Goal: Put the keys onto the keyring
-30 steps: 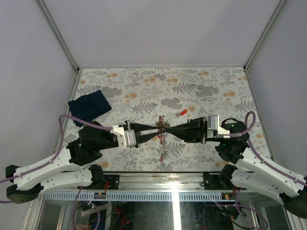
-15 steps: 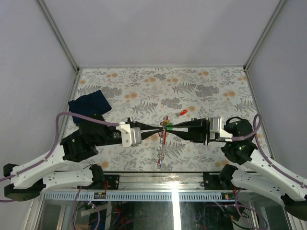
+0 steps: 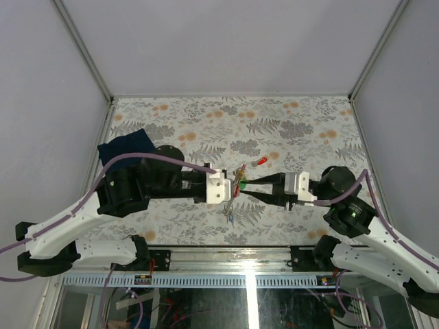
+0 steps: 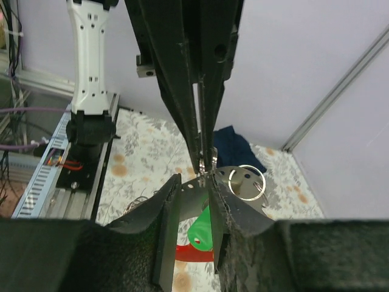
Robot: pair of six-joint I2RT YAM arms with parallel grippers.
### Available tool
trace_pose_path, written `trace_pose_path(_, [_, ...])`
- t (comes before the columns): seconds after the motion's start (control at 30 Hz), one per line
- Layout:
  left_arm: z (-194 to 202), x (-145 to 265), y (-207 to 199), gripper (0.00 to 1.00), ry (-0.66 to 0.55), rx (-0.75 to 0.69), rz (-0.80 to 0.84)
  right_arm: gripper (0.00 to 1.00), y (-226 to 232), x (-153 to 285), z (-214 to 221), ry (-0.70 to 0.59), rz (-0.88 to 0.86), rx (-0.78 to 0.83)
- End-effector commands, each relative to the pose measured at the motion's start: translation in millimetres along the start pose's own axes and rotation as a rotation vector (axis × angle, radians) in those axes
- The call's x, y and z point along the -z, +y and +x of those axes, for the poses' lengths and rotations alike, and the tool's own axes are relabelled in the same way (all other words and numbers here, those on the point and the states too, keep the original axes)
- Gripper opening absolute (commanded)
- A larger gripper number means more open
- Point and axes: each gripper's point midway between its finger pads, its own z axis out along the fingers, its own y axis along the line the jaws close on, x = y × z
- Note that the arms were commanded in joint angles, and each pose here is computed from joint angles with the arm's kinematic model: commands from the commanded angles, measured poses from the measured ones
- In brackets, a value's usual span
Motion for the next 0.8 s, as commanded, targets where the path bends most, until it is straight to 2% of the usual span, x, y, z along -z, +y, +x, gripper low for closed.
trace_pose_path(0.0, [11,5,6,0.00,0.117,-0.050,0.009,0.31,-5,1,1,0.031,0.014,0.018])
trace_pose_path(0.77, [14,-5,14,0.00,0.179,-0.099,0.023,0.33,-9,-14,34,0.061,0.022,-0.013])
